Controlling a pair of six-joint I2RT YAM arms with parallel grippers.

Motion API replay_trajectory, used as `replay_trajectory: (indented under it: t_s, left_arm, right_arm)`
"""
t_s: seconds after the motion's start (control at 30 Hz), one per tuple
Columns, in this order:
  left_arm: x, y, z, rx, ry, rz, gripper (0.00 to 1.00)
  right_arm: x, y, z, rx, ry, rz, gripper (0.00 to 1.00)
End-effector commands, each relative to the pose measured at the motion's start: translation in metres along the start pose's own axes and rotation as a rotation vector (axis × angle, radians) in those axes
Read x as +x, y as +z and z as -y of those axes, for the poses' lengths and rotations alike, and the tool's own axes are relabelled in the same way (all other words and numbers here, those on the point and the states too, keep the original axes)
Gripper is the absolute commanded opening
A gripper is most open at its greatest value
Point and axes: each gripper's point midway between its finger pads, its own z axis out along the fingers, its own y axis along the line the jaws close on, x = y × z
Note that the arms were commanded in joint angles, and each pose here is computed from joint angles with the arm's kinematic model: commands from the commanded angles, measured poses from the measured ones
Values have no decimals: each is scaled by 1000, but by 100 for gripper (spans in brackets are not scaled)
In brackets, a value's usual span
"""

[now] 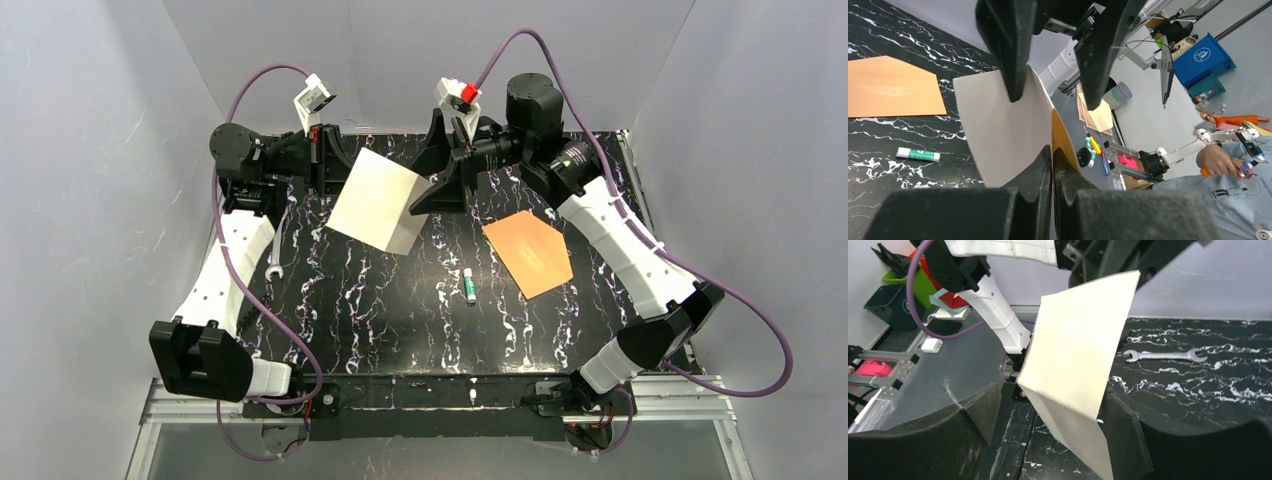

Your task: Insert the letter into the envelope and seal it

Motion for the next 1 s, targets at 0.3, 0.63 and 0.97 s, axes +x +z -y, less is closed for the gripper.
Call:
replay_trajectory:
  t_s: [0.3,0.63,0.97]
  left_arm:
    - [12,-5,38,37,149,-121,0]
    - [11,-5,37,38,148,-126,0]
    - [16,-6,43,39,173,-130,0]
  right_arm:
    - [-2,-10,-27,-13,-42,-2,46]
    - [-8,-15,-41,-38,-69,5,37]
    - [-16,-11,-35,-26,-2,32,28]
